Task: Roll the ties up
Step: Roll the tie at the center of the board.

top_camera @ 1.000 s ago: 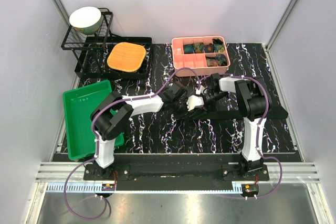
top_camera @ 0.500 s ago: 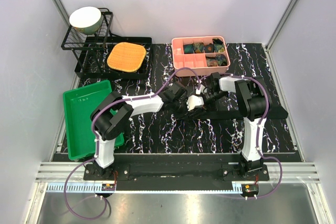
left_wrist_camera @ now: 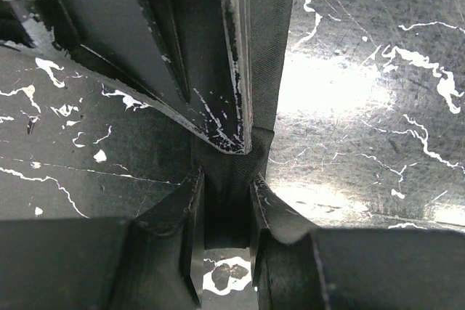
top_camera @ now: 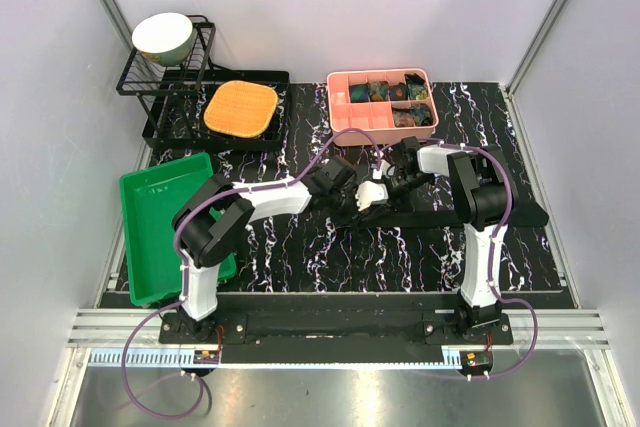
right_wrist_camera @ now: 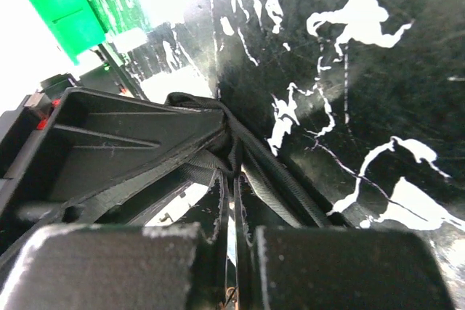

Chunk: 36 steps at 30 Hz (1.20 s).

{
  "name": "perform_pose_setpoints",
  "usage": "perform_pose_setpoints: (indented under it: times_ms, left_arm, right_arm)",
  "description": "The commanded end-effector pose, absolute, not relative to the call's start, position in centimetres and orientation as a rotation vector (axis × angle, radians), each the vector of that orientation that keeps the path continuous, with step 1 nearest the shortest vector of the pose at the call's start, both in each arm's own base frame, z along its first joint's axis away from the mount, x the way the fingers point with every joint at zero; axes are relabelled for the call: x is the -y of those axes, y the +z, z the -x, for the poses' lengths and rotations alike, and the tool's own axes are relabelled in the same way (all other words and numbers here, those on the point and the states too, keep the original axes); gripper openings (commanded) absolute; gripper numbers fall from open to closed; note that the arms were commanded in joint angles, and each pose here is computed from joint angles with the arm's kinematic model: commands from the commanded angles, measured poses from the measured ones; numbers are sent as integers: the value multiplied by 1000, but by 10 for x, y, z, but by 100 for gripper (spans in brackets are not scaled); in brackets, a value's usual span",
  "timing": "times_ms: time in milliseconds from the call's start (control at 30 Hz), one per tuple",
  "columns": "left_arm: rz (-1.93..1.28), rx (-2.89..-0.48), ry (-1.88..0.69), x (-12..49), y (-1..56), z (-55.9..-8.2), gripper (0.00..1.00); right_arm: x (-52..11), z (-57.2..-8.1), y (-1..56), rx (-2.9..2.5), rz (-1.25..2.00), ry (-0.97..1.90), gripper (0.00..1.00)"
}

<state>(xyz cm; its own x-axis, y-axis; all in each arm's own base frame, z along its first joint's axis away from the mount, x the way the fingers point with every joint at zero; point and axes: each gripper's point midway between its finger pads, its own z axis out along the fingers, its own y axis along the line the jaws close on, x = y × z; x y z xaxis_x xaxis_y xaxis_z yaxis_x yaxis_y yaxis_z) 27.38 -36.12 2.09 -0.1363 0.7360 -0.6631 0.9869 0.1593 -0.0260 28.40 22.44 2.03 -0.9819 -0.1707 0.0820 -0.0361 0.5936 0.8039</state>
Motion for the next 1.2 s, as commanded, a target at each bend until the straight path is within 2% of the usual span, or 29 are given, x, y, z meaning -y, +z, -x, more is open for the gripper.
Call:
perform_pose_setpoints:
  times_ms: [0,100,133,267,400,667,900,1167]
  left_arm:
    - [-1630,-2076,-614,337,-5,-262,29]
    - [-1590,-2034,-668,342,12,-264,39]
    - [-1573,-2032,-683,340,14,-265,49]
    - [-1502,-1929,-733,344,37,-274,64]
    - [-1470,-1823,-738,342,52,-278,69]
    - [-1524,-1829,-802,353,35,-277,66]
    - [-1528,-1771,-853,365,48,-279,54]
    - [-1533,-1720,-902,389,70,-279,33]
  right_arm:
    - [-214,-293,-1,2789,-262,-1177,0]
    - [-206,-297,-13,2842,-289,-1080,0]
    - [-203,-297,-18,2857,-300,-1041,0]
    - [-198,-298,-22,2880,-317,-985,0]
    - [-195,-294,-25,2891,-327,-938,0]
    - [-193,-288,-31,2897,-330,-872,0]
    - [-192,-288,-32,2900,-322,-857,0]
    - [-193,-286,-34,2889,-316,-861,0]
